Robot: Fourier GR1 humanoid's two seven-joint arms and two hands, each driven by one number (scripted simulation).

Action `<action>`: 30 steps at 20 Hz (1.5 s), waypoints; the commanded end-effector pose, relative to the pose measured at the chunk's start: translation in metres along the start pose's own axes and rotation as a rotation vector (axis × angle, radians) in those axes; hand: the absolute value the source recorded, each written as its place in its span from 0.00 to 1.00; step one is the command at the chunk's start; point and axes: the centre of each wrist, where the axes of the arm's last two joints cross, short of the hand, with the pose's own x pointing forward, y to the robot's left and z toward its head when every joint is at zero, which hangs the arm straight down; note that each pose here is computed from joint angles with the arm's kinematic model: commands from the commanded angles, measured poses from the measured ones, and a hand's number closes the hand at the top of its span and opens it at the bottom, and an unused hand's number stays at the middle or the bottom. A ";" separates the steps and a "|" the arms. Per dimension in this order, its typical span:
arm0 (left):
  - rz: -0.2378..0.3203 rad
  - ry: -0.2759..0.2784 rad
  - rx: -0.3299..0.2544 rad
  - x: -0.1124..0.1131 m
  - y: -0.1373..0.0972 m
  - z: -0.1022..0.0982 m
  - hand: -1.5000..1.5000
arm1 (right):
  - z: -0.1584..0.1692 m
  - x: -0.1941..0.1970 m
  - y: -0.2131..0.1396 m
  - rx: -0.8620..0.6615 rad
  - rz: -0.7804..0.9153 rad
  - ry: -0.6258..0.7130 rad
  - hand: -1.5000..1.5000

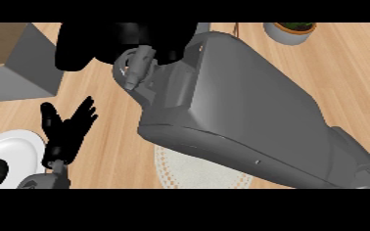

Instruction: Pick the tomato from the placemat and place it in the tiered shelf

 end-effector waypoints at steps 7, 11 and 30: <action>-0.025 -0.007 -0.002 -0.002 0.008 0.004 0.50 | -0.058 -0.020 -0.023 0.012 0.067 0.121 1.00; -0.009 -0.013 -0.018 -0.004 0.014 0.002 0.50 | -0.090 -0.044 -0.024 0.071 0.094 0.133 1.00; -0.014 -0.010 -0.032 0.006 -0.010 -0.006 0.50 | -0.138 -0.089 0.002 0.026 0.177 0.108 1.00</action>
